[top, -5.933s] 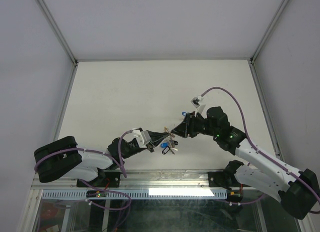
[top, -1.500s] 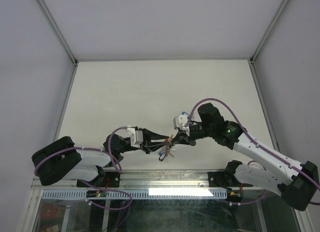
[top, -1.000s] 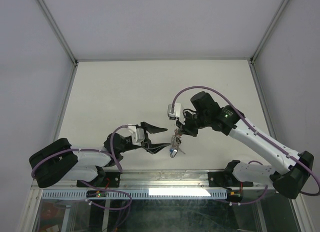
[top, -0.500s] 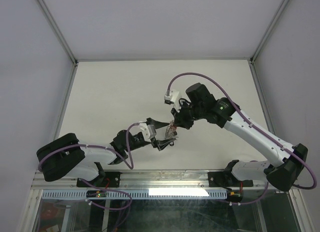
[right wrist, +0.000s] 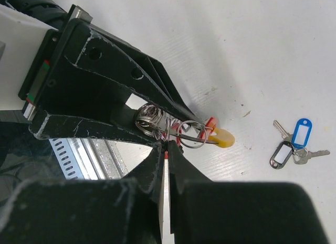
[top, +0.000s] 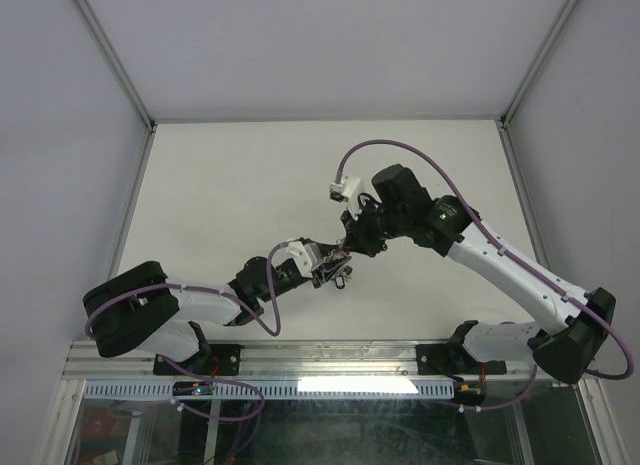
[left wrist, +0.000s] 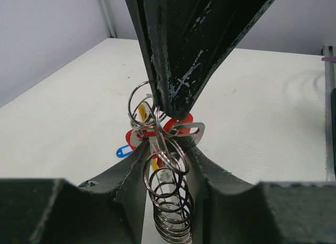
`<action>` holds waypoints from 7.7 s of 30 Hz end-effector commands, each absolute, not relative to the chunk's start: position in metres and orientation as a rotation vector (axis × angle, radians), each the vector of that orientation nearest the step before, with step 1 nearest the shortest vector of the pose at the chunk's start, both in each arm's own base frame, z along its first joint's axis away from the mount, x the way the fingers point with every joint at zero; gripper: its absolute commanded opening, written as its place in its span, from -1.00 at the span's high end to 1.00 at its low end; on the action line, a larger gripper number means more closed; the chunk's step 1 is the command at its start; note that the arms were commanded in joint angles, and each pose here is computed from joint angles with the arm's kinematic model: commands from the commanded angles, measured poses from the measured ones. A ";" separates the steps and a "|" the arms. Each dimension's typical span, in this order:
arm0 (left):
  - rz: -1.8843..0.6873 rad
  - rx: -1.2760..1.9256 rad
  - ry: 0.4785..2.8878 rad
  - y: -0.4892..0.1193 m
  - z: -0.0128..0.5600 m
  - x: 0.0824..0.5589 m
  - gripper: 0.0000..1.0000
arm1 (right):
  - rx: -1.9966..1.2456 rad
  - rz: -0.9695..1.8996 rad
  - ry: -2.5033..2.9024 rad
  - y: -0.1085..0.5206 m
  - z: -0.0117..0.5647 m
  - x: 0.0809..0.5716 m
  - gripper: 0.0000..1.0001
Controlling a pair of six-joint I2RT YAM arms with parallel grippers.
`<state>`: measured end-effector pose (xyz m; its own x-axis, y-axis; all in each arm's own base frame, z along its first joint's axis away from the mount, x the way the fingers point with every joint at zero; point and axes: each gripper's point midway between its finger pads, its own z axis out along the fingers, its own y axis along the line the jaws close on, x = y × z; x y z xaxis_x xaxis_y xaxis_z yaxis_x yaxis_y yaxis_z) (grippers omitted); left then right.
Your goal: Put the keys on the keyring
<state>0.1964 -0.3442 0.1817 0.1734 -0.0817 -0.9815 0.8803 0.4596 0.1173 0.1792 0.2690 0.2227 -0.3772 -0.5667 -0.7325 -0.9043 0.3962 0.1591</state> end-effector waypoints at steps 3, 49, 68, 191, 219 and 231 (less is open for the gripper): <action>-0.762 0.822 1.177 -0.347 0.194 0.205 0.65 | -1.199 0.794 1.982 0.280 0.257 0.183 1.00; -0.709 0.869 1.195 -0.325 0.178 0.195 -0.01 | -1.194 0.689 2.215 0.264 0.219 0.184 1.00; -0.926 0.951 1.042 -0.335 0.214 0.155 0.39 | -1.418 0.683 2.269 0.249 0.204 0.161 1.00; -1.214 0.729 0.935 -0.317 0.237 0.169 1.00 | -0.430 1.049 2.217 0.268 0.159 0.174 0.58; -1.219 0.741 0.937 -0.317 0.235 0.167 1.00 | -0.608 0.832 2.019 0.243 0.161 0.188 0.47; -1.243 0.777 0.922 -0.320 0.236 0.161 1.00 | -0.931 0.976 1.365 0.269 0.204 0.162 0.44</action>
